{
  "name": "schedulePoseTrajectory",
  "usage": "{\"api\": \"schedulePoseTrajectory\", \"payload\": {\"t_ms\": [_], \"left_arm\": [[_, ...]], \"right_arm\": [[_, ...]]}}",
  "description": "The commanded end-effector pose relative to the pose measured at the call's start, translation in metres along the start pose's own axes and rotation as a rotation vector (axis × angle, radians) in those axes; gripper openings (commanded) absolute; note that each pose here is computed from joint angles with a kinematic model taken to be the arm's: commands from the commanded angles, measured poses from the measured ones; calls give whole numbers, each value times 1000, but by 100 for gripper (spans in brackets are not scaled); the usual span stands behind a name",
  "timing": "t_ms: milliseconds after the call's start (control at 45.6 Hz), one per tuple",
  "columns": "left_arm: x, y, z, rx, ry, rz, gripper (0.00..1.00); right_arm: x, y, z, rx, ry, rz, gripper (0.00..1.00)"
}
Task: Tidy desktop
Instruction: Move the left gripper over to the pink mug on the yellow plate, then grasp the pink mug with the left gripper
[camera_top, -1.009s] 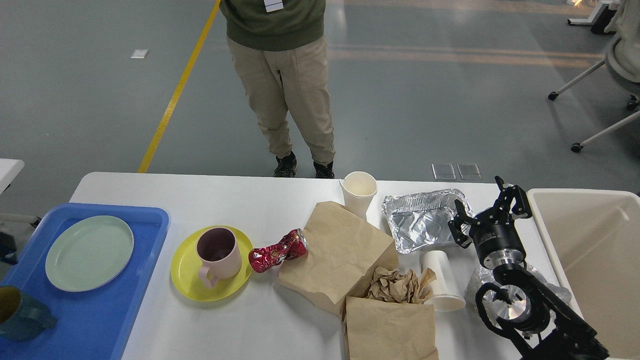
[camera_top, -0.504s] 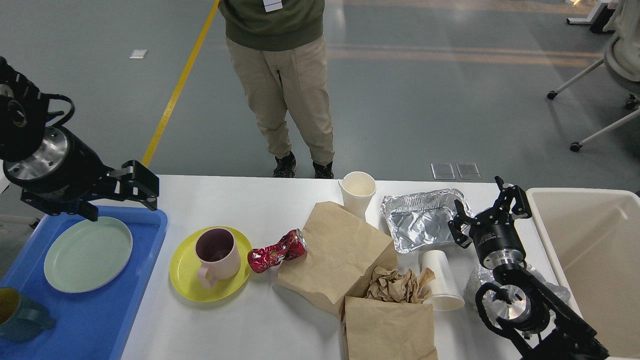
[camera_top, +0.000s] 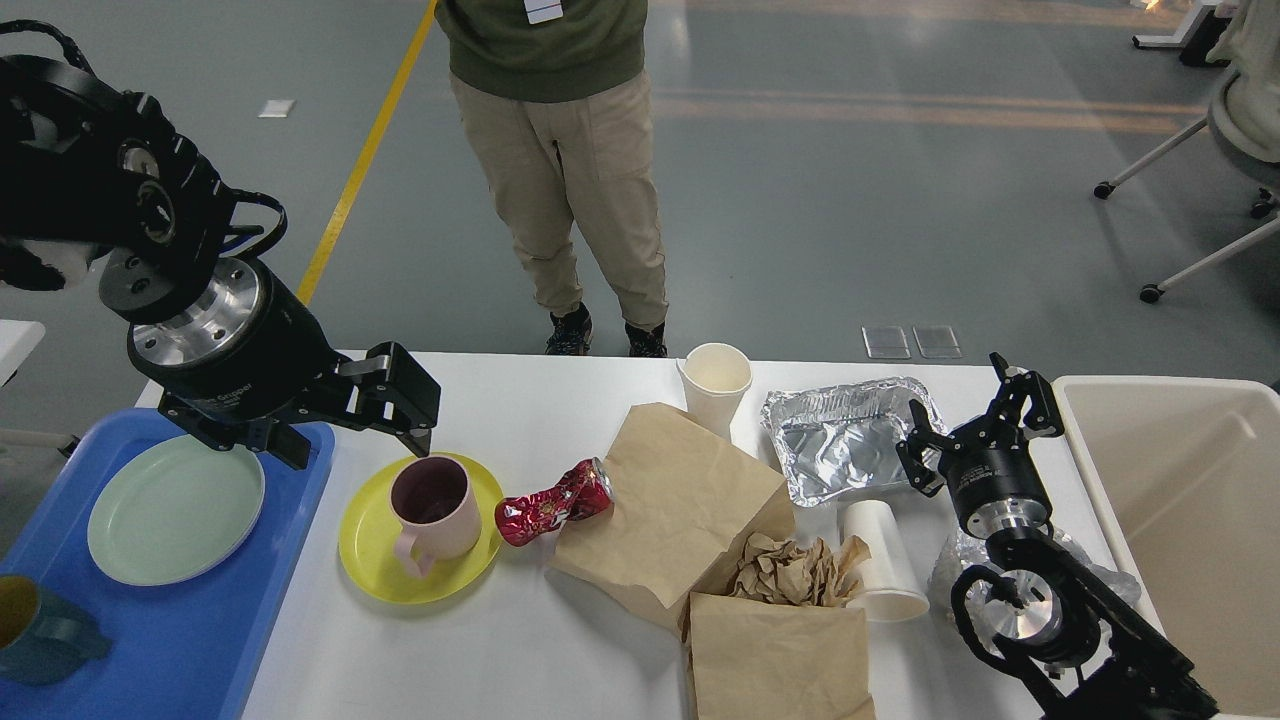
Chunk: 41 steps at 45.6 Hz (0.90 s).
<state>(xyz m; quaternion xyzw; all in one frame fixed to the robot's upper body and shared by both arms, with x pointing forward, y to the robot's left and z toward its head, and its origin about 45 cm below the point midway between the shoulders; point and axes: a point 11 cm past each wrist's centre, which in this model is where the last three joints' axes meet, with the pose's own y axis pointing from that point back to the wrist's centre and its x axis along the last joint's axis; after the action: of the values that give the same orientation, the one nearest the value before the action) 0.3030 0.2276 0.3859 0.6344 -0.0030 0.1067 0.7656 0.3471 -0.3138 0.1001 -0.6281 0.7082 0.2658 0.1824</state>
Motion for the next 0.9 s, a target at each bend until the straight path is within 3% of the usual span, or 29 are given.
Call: {"api": "schedulePoseTrajectory", "payload": {"t_ms": [0, 175, 439, 877], "left_arm": [[1, -3, -1, 9, -8, 1, 95], [10, -16, -4, -8, 7, -1, 95], [24, -80, -44, 20, 154, -18, 93], [41, -166, -115, 150, 232, 127, 94]], "right_arm": [[0, 0, 0, 0, 0, -1, 100], [0, 0, 0, 0, 0, -1, 100], [0, 0, 0, 0, 0, -1, 100], [0, 0, 0, 0, 0, -1, 100]]}}
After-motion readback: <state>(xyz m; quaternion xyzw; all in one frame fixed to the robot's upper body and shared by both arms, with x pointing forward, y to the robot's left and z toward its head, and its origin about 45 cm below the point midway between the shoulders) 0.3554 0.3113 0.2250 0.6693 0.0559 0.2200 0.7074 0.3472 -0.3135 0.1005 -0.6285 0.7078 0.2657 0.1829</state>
